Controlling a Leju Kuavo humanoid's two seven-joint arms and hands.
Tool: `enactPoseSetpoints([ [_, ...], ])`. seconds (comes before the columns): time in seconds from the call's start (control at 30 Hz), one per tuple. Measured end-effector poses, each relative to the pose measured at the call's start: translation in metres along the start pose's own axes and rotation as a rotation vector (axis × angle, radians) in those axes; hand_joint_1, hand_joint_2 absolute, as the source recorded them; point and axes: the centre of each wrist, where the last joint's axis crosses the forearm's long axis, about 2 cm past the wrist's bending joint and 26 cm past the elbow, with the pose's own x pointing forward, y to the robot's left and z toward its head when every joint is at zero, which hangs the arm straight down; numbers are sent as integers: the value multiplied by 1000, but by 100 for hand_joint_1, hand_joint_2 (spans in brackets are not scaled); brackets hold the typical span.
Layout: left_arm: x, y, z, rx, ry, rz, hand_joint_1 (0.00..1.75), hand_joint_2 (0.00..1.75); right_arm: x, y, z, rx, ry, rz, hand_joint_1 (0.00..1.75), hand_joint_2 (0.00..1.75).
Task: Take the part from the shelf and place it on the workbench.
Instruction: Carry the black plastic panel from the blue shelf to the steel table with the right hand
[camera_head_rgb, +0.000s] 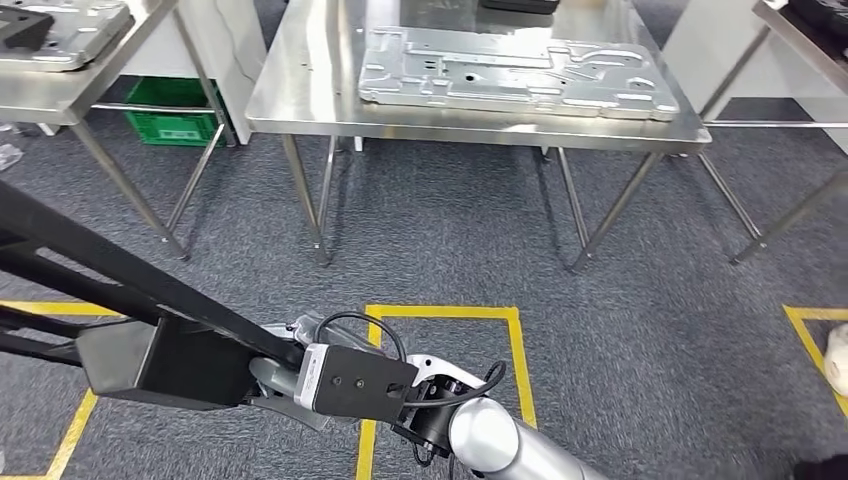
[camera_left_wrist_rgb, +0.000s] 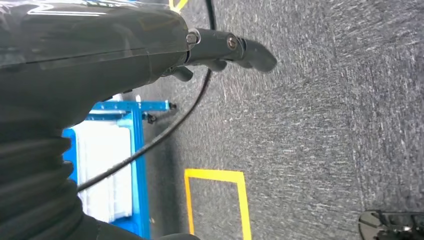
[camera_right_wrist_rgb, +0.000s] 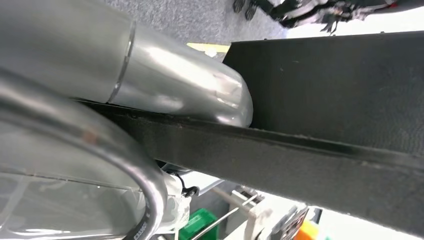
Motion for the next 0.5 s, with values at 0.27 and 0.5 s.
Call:
enactPoseSetpoints([
  [0.27,2,0,0,0,-4,0,0,175,0,0,0,0,-4,3,175,0],
  [0.5,5,0,-1,4,-6,0,0,175,2,1,-2,-14,-17,25,175,0],
])
